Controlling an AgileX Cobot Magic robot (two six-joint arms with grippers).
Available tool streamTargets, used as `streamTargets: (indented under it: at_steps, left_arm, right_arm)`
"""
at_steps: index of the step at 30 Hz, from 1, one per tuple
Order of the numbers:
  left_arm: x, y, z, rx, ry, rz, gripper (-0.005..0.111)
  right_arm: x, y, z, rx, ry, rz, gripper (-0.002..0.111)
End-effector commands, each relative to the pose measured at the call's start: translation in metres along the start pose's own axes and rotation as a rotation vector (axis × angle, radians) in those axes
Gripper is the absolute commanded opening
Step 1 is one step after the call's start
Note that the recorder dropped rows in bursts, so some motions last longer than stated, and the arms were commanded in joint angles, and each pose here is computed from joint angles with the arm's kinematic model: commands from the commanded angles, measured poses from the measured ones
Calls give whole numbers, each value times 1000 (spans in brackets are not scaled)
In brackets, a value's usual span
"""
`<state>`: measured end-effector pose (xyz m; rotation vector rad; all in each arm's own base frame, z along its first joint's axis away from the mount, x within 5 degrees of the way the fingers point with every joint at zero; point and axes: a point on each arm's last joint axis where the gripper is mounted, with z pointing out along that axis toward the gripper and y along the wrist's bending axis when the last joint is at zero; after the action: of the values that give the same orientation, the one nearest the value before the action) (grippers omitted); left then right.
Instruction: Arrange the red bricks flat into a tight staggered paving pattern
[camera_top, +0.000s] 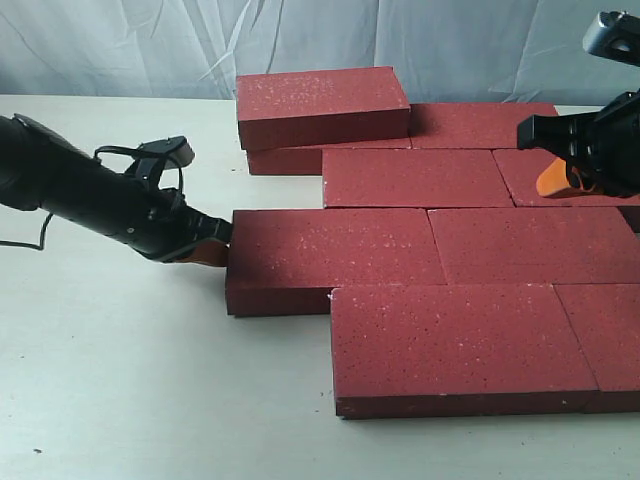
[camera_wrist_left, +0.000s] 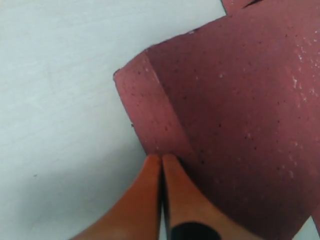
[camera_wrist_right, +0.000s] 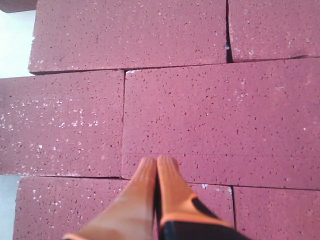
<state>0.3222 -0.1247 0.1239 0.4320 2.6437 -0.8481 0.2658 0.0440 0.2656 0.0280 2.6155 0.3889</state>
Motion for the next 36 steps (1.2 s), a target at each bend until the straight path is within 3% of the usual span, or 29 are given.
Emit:
streamTargets:
  at_steps: [1,5,10,18,28,36]
  left_arm:
    - [4,8,-7,36,46,-77,0]
    - [3,25,-18,9,33,-159,0]
    - [2,32,-30,-16,17,-187,0]
    - [-9,21,-59,-72,-71,-163,0]
    - [-18,14,-91,-216,-173,-127,0]
    - [-19,14,-95,-250,-198,-144,0]
  right_arm:
    - [0,-2,1,6,-4,0,-1]
    - [0,-3,1,7,-3,-2,-1]
    - [0,-3,2,8,-1,-2,-1]
    - [0,-3,2,8,0,-1,-1]
    - [-2,-3,2,7,-26,-22,-1]
    - [-6,7,3,-46,-70,-64,-1]
